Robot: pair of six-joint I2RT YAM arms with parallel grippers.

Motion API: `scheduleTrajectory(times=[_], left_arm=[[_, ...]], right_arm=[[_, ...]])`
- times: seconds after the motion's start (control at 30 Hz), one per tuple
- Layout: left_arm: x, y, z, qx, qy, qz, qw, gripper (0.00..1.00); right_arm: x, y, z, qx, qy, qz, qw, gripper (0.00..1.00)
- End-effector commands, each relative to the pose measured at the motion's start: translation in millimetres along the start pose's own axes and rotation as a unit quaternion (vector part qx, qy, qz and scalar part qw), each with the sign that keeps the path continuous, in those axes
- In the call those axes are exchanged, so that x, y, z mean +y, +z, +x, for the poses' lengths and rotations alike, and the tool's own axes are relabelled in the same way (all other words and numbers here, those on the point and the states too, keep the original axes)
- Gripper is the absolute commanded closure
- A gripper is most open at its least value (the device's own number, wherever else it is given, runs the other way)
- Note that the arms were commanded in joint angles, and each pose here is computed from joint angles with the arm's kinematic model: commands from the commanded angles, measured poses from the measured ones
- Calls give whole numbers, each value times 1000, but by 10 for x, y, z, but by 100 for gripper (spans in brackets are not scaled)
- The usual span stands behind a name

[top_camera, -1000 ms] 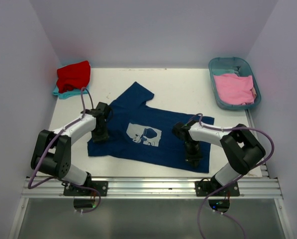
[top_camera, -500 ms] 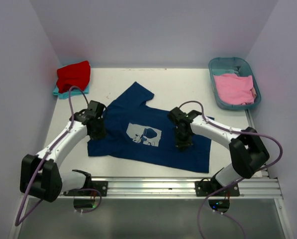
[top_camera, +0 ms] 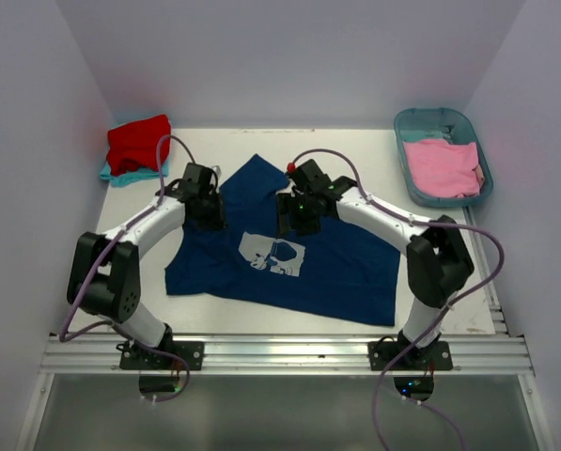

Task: Fold and stack the t-shirts
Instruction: Fold the flattened tshirt in 1/3 of the way

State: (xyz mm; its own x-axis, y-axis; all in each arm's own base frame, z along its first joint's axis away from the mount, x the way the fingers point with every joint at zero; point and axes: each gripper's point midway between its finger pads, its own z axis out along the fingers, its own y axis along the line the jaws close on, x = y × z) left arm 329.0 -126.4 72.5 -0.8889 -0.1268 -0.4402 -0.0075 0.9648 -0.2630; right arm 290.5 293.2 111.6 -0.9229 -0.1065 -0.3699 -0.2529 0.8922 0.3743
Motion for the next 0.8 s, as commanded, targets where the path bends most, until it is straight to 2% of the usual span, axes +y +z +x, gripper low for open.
scheduleTrajectory(times=[0.0, 0.13, 0.2, 0.27, 0.37, 0.47, 0.6, 0.73, 0.77], left_arm=[[-161, 43, -443, -45, 27, 26, 998, 71], [-187, 47, -525, -56, 28, 29, 998, 72], [-188, 55, -595, -64, 28, 24, 997, 72], [-202, 48, -620, -61, 30, 24, 997, 72], [-225, 72, -687, -58, 30, 23, 998, 74], [-295, 68, -804, -70, 30, 34, 997, 76], [-415, 87, -1151, -108, 40, 49, 992, 77], [-472, 196, -1402, -109, 40, 42, 992, 75], [-458, 229, -1417, -102, 38, 34, 993, 75]], right_arm=[[364, 157, -122, -4, -32, -67, 997, 37], [487, 295, -161, -12, -29, -93, 995, 49], [503, 354, -152, -8, -28, -98, 995, 72], [498, 402, -151, -5, -26, -97, 995, 100], [376, 417, -203, -14, -22, -59, 998, 100], [118, 326, -444, -65, -14, 20, 998, 100], [130, 172, -655, -91, -17, 26, 995, 100], [111, 122, -652, -85, -25, 34, 996, 100], [97, 135, -626, -82, -26, 36, 996, 96]])
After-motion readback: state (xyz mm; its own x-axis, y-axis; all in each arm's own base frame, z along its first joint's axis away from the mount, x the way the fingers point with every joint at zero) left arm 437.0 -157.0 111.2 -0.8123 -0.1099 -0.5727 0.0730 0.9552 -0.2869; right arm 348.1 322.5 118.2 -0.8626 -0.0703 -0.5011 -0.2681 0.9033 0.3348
